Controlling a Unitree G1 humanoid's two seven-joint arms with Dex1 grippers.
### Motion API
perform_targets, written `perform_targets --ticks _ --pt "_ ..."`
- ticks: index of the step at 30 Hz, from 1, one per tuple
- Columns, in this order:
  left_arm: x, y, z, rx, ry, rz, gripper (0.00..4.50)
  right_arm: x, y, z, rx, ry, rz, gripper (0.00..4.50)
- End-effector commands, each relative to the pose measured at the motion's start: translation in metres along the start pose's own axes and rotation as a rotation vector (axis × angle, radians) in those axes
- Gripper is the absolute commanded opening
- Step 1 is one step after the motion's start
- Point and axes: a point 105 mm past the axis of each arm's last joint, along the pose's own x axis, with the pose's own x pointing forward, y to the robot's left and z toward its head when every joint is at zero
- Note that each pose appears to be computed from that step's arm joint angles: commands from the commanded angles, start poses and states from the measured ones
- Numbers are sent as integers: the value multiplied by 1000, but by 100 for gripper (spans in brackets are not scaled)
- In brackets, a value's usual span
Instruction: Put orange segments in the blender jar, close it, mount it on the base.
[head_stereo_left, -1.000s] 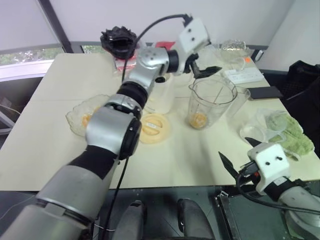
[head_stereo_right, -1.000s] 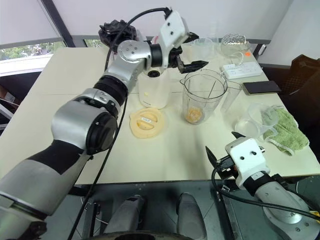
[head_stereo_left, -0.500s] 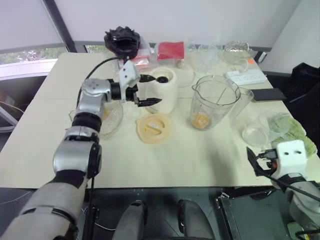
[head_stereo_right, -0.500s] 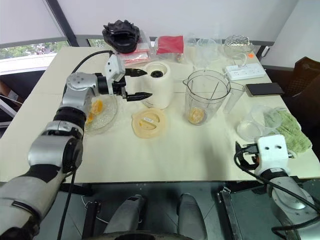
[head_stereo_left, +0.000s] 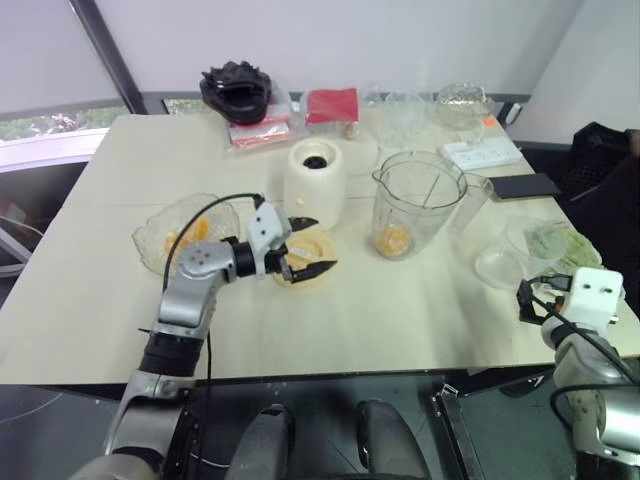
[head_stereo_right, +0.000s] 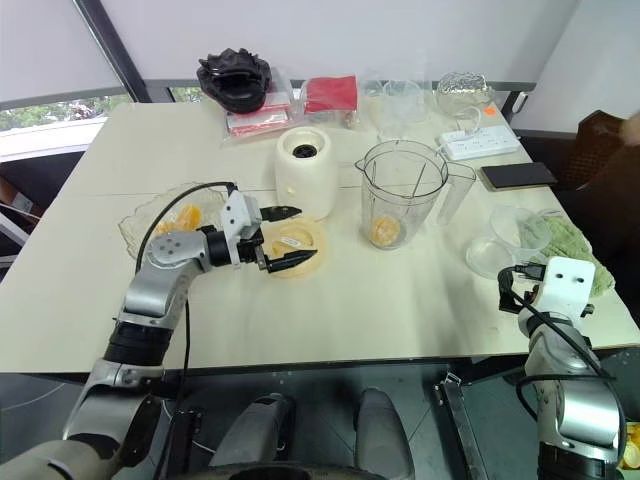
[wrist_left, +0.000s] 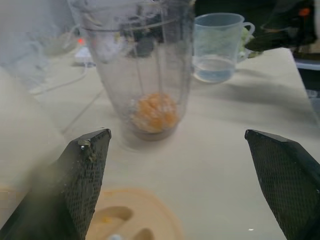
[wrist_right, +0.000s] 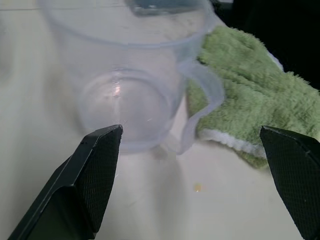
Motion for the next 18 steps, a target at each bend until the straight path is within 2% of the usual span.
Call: perform_targets --ticks 1,18 --pt "-2 -1 13 58 -19 2 447 5 -12 9 -14 -47 -55 450" --pt "-1 1 4 159 34 -19 447 18 -35 12 61 -56 -172 450"
